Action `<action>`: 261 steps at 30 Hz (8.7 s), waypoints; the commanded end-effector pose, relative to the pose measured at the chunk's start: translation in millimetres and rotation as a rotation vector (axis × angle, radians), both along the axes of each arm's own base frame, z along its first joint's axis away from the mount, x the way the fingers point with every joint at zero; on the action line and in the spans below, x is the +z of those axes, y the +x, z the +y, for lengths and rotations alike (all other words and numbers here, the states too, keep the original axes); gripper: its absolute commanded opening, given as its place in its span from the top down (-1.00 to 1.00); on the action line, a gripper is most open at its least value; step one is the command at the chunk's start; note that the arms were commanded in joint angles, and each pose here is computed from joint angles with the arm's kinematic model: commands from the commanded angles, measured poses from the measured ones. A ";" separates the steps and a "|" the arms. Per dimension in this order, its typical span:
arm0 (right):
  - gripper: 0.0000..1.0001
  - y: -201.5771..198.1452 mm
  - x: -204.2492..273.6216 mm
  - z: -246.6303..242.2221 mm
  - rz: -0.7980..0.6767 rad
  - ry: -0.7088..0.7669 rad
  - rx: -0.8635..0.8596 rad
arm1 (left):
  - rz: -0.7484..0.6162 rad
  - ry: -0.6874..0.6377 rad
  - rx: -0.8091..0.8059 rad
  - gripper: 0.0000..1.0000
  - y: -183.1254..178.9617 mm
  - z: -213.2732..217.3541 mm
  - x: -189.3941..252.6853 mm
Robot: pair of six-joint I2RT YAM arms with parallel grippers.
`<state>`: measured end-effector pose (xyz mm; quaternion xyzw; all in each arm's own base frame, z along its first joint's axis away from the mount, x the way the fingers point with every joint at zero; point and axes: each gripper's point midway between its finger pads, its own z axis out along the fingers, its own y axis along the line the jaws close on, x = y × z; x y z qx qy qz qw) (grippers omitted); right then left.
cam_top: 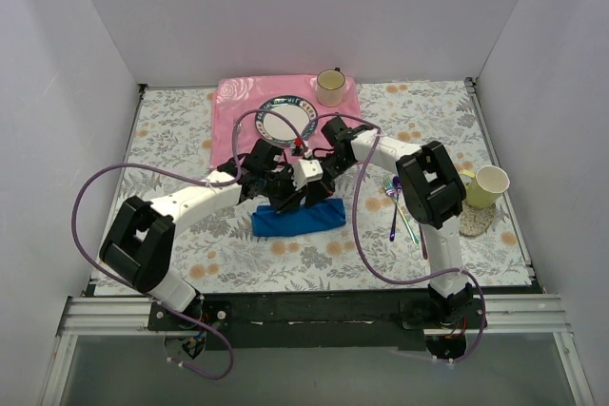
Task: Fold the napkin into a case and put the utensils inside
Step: Pass from the left arm to the right, then turn over the smaller rectangle-folded napkin at the center of the board, then rotate the smaller rectangle-folded napkin at the center of the board, then pick up the fork from the corner of the board, then pass from the right arm to the left
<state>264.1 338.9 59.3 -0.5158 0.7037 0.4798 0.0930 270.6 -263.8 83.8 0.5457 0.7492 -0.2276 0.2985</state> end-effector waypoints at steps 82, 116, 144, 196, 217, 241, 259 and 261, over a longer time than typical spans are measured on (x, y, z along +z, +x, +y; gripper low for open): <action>0.46 -73.9 19.9 -45.1 -0.332 -0.184 0.016 | 0.371 -0.085 0.385 0.56 8.7 85.3 18.8; 0.12 -96.5 26.4 -50.4 -0.268 -0.173 0.074 | 0.449 0.075 0.458 0.53 21.5 97.8 -23.9; -0.04 -123.6 -26.8 -52.4 -0.094 -0.260 0.093 | 0.401 0.147 0.448 0.52 14.0 105.0 -47.2; -0.23 -0.4 46.0 -253.4 -0.414 -0.505 -0.862 | 0.189 -0.614 0.565 -0.96 38.4 52.8 194.0; 0.14 20.0 -19.2 -266.6 -0.426 -0.654 -0.680 | 0.264 -0.591 0.363 -0.96 19.8 36.1 185.4; 0.97 24.1 2.6 -254.4 -0.438 -0.579 -0.664 | 0.231 -0.563 0.397 -0.96 26.4 41.0 180.9; 0.97 46.6 182.1 -149.0 -0.262 0.067 -0.890 | 0.096 -0.703 0.440 -0.83 77.1 30.8 220.0; 0.97 40.2 188.3 -131.3 -0.248 0.120 -0.883 | 0.090 -0.755 0.381 -0.73 75.2 23.5 222.8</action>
